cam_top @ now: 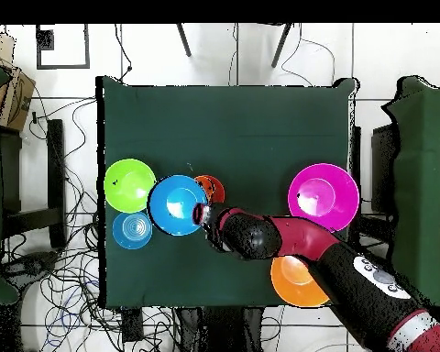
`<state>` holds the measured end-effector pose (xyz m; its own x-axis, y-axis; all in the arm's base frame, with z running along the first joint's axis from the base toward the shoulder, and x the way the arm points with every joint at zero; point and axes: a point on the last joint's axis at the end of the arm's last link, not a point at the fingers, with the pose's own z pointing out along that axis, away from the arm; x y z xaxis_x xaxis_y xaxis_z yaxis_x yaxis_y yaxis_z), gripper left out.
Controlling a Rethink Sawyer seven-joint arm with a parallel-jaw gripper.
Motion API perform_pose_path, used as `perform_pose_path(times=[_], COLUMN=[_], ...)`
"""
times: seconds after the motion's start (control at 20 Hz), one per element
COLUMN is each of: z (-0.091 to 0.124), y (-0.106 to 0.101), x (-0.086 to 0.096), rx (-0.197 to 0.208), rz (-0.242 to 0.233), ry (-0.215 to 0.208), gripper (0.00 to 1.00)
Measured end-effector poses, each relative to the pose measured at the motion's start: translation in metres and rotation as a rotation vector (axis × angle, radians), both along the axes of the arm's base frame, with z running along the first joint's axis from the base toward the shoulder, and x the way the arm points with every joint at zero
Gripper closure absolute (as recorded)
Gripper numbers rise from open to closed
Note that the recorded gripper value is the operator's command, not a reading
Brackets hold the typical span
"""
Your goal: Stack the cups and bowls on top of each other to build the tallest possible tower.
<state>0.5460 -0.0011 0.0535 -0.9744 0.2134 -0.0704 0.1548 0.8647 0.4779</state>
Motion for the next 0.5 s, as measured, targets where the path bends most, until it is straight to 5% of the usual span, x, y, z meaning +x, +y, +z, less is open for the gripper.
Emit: perform_pose_path(times=[0.5], z=[-0.005], y=[-0.012], x=[-0.004], rx=[0.011], rz=[-0.024], ry=[0.002], gripper=[1.0])
